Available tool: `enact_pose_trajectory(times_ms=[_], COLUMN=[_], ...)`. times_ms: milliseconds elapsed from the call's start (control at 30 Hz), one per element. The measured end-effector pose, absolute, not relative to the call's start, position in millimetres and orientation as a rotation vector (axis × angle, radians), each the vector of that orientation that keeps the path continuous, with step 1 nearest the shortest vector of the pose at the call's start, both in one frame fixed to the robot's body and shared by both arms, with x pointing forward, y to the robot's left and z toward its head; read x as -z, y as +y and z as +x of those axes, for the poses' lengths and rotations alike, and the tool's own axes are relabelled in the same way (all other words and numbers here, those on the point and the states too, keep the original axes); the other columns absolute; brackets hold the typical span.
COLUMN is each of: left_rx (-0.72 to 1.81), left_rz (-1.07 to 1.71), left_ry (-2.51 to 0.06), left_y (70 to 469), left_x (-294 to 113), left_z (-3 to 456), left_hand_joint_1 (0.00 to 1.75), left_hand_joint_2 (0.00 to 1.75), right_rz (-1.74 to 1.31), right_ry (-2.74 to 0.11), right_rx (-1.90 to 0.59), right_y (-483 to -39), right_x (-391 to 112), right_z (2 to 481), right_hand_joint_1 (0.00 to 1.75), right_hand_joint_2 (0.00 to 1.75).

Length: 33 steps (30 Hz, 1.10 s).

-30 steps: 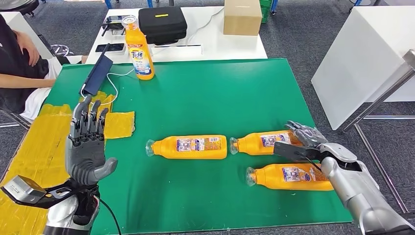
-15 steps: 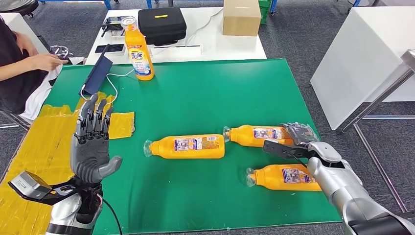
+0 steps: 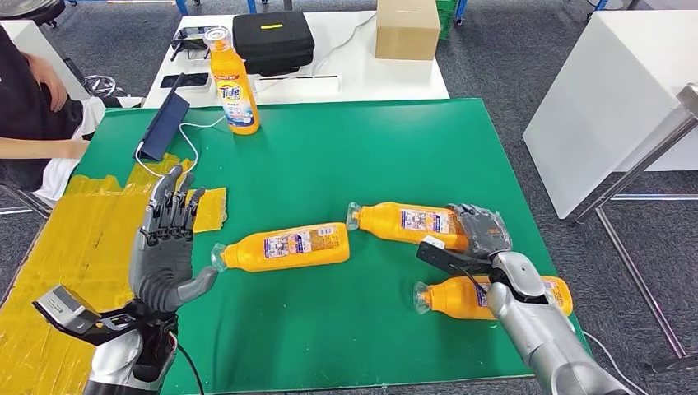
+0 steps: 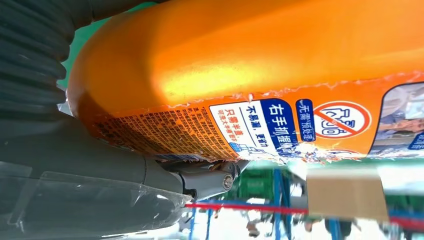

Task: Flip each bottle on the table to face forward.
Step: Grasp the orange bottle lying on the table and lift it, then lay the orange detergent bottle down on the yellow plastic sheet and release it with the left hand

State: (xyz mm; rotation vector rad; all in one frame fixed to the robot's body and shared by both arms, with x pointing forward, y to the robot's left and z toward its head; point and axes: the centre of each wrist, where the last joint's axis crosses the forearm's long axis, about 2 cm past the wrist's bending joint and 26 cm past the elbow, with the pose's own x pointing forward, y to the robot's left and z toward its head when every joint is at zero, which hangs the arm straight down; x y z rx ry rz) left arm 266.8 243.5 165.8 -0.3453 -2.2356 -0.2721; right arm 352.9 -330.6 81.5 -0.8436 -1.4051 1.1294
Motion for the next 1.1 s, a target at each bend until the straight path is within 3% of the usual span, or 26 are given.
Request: enact_pose_trajectory(times_ms=[467,833,1100], left_rx=[0.308,0.349,0.35], left_rz=[-0.319,-0.347,-0.402], left_ry=[-2.154,-2.131,-2.134], left_y=[236,221,211], left_x=[-158,-162,-170], left_z=[256,259,271], left_hand_joint_1=[0.0,0.0,0.0], left_hand_joint_2=[1.75,1.75,1.75], right_rz=[-0.847,-0.242,0.097], right_ry=[-1.61,-2.003,-2.047], right_rx=[-0.812,-0.367,-0.305], right_y=[-289,-223,-174], right_x=[-109,-133,-140], right_z=[330,302,293], right_hand_joint_1=[1.75,1.75,1.75], right_hand_joint_2=[1.75,1.75,1.75])
